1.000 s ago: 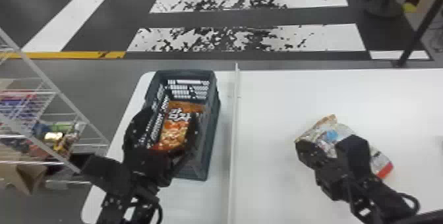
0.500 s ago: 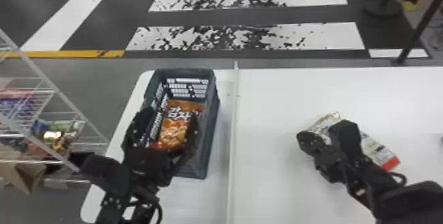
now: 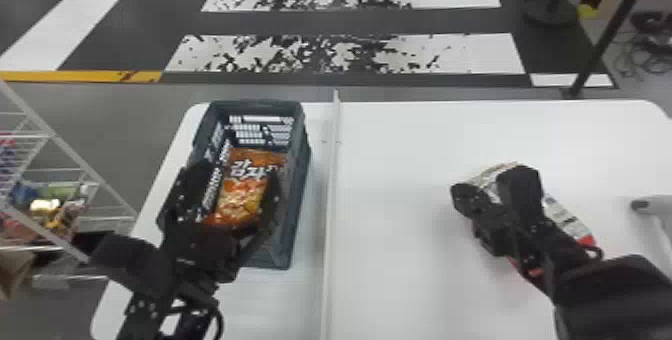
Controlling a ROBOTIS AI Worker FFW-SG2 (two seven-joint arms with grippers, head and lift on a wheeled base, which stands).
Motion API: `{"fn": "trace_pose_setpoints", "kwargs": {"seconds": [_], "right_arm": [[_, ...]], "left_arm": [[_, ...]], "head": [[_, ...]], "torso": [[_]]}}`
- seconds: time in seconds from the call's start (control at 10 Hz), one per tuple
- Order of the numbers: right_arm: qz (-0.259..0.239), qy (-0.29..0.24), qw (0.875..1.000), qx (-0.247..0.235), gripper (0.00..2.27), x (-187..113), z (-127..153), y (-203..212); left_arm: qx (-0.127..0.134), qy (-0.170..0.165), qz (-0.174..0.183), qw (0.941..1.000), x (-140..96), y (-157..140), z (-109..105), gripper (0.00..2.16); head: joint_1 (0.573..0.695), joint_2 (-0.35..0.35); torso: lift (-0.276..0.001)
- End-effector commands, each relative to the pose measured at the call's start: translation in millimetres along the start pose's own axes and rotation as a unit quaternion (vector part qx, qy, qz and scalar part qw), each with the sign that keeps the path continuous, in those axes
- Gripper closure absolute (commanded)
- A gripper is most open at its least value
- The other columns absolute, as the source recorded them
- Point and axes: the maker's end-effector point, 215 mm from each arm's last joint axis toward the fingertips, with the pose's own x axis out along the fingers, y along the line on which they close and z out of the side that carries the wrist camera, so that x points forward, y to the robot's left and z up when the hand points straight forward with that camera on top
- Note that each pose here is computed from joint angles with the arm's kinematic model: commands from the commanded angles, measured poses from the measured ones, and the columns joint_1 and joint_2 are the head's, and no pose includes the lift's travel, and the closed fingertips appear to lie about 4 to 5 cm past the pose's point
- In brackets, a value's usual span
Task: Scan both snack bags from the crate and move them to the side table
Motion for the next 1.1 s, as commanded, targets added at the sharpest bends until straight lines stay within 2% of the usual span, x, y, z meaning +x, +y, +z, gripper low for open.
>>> {"fn": "trace_pose_setpoints", "kwargs": {"seconds": [0.0,0.6,1.0], "right_arm": [[-0.013,0.000,1.000,0.005,2.22,-0.8,-0.5,-11.7],[-0.058,0.005,0.998,0.025,2.22,-1.5,-9.8,-66.0],[-0.072,-0.003,0.997,0.035,2.21,-0.8,-4.4,-76.1]], "left_arm": [[0.002,0.000,-0.002,1.0000,0.5,-0.1,0.1,0.09],[0.000,0.003,-0.006,1.0000,4.4,-1.0,-7.0,0.09],[-0.001,0.003,-0.006,1.0000,4.9,-1.7,-7.3,0.09]], "head": [[0.695,0.081],[0.695,0.009],[0.695,-0.015]], "torso": [[-0.075],[-0.075],[-0.075]]}}
